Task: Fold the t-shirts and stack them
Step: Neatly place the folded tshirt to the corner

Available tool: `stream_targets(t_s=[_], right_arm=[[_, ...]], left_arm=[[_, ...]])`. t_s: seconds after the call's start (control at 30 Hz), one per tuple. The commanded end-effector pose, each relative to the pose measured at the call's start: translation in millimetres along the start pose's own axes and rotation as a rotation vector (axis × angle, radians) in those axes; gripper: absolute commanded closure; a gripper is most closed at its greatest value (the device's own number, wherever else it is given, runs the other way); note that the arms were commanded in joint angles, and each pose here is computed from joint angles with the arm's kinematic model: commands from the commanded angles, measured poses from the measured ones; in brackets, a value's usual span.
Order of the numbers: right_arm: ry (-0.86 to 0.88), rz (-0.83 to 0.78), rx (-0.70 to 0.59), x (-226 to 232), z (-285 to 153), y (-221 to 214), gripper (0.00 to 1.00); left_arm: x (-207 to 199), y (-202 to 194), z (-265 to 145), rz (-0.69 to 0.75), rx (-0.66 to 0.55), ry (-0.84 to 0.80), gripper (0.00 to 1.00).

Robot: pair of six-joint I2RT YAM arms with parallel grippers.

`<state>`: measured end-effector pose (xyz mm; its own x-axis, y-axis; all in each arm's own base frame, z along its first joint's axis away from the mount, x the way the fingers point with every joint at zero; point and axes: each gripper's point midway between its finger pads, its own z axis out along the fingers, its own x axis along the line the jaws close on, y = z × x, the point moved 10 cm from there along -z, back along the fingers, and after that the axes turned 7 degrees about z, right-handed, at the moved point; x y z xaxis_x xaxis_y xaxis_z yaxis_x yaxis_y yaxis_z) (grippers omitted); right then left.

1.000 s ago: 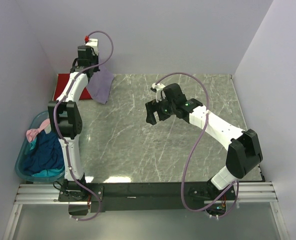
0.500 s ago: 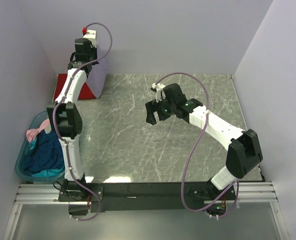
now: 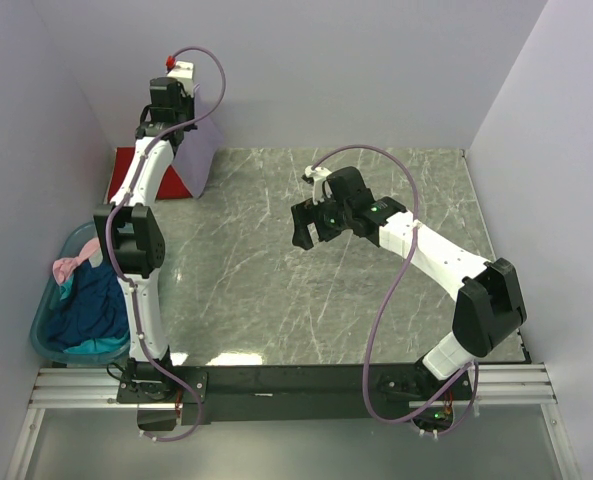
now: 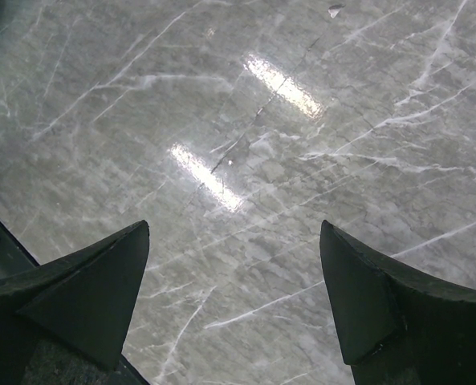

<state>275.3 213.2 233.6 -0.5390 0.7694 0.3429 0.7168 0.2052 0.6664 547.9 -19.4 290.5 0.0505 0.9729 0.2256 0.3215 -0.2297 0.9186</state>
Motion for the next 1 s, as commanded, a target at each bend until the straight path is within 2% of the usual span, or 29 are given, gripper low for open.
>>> stream_targets(t_s=[0.0,0.2,0.27,0.7,0.97], right_arm=[[0.010,-0.001,-0.018,0,-2,5,0.07],[0.012,0.007,-0.007,-1,1,4,0.07],[0.013,0.007,-0.005,-1,2,5,0.07],[0.015,0.025,0.041,-3,13,3,0.07],[0.019,0.036,0.068,-5,22,0,0.07]], left_arm=[[19,41,-19,0.008,-0.141,0.040,1.00],[34,29,-9,-0.024,-0.129,0.067,1.00],[51,26,-6,-0.032,-0.127,0.091,1.00],[101,-34,35,0.003,-0.034,0.136,1.00],[130,-52,45,0.010,-0.042,0.162,1.00]])
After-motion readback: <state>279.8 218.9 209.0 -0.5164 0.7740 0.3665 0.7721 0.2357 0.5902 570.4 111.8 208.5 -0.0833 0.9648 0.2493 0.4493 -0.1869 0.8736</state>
